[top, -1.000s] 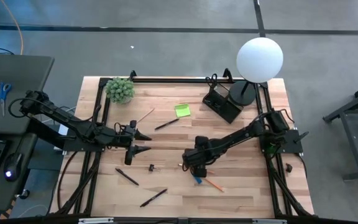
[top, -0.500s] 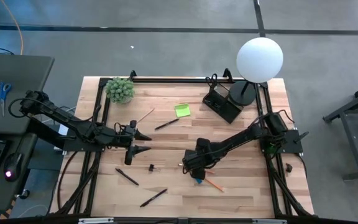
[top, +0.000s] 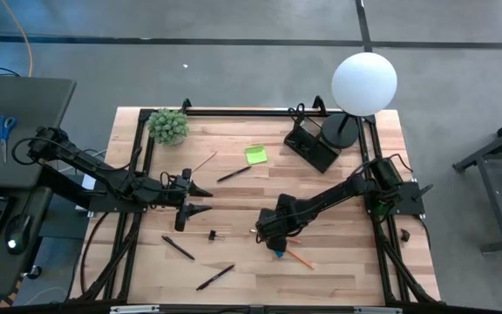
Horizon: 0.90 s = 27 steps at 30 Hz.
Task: Pick and place office supplies into organizer
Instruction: Put the black binder clip into the black desk organizer
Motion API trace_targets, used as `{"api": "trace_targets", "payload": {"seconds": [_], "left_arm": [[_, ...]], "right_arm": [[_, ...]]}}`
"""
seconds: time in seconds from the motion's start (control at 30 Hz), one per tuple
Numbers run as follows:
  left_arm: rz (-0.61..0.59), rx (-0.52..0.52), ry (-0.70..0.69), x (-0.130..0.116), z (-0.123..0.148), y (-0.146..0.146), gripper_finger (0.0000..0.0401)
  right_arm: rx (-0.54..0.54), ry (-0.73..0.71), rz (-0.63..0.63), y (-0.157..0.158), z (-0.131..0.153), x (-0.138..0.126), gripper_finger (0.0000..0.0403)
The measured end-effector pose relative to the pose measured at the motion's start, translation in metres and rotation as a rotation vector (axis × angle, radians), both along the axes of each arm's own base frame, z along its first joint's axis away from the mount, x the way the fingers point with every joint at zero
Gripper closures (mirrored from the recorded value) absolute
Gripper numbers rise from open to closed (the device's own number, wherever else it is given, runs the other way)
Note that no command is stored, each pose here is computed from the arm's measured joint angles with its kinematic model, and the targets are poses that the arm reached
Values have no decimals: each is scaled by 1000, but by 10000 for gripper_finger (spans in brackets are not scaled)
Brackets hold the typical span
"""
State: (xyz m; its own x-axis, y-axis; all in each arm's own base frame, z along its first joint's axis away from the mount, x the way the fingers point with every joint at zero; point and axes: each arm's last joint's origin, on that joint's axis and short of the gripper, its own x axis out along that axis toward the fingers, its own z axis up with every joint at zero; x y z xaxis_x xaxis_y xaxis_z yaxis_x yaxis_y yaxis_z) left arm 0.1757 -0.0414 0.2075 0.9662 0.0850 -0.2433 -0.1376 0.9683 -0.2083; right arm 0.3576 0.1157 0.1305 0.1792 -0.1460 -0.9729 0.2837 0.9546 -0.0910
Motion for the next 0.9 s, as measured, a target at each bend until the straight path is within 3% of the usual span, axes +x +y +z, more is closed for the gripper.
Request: {"api": "trace_targets", "payload": {"seconds": [0.37,0.63,0.77,0.9], "left_arm": [[0,0,0,0,0,0,213],[22,2,-3,0,0,1,213],[28,4,-4,0,0,1,213],[31,7,-5,0,0,1,213]], "right_arm": [[16,8,33,1,-1,0,283],[-21,-2,81,-3,8,-2,273],[-93,-46,85,-23,31,-3,262],[-177,-72,62,-50,55,-5,276]]}}
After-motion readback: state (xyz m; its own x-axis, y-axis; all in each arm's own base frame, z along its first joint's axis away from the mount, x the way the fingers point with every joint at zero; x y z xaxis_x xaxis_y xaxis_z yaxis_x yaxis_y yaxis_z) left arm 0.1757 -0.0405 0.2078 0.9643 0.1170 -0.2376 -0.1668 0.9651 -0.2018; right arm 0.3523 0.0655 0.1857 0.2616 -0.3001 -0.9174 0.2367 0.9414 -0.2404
